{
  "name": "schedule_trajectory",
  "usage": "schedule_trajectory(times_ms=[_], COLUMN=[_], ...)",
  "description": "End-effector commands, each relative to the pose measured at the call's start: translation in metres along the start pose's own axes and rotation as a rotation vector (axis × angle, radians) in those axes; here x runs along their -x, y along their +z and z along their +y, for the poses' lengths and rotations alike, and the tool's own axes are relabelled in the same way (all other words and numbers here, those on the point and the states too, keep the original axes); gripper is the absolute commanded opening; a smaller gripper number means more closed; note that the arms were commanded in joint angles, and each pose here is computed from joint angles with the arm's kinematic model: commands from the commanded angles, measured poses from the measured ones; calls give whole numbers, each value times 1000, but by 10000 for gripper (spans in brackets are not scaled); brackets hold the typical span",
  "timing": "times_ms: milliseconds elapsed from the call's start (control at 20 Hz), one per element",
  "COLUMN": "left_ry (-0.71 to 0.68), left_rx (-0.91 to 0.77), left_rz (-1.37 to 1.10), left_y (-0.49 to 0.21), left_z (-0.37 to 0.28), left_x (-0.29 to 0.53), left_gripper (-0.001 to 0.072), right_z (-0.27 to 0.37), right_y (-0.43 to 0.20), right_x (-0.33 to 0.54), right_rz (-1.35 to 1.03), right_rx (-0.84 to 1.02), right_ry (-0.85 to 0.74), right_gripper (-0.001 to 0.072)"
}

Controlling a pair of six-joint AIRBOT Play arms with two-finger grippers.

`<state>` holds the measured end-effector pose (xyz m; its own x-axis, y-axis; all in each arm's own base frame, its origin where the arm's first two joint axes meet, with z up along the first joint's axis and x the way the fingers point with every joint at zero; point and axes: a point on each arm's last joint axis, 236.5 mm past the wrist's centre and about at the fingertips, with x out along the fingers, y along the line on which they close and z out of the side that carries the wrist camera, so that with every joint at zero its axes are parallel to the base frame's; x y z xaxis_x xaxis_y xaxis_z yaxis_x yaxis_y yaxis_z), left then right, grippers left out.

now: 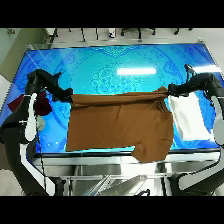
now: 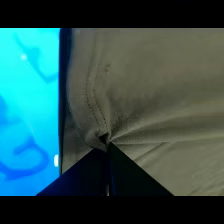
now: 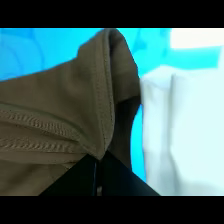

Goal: Fold the shirts.

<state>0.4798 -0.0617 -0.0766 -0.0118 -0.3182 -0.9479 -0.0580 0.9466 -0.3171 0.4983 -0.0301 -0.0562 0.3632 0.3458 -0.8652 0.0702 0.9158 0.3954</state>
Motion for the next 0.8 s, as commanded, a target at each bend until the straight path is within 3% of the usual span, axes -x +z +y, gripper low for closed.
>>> schedule_trajectory(times_ms=[0, 750], left_ry=[111, 118], left_rx=[32, 45], left_rz=[42, -17], left_y=[-13, 0], left_z=[25, 29], left_x=[-18, -18], left_gripper=[16, 17], right_z=[-16, 10], right_y=[-17, -29], right_x=[-7, -32], right_rz=[66, 116], right_rx=[9, 29], right_ry=[-53, -32], right_gripper=[22, 23])
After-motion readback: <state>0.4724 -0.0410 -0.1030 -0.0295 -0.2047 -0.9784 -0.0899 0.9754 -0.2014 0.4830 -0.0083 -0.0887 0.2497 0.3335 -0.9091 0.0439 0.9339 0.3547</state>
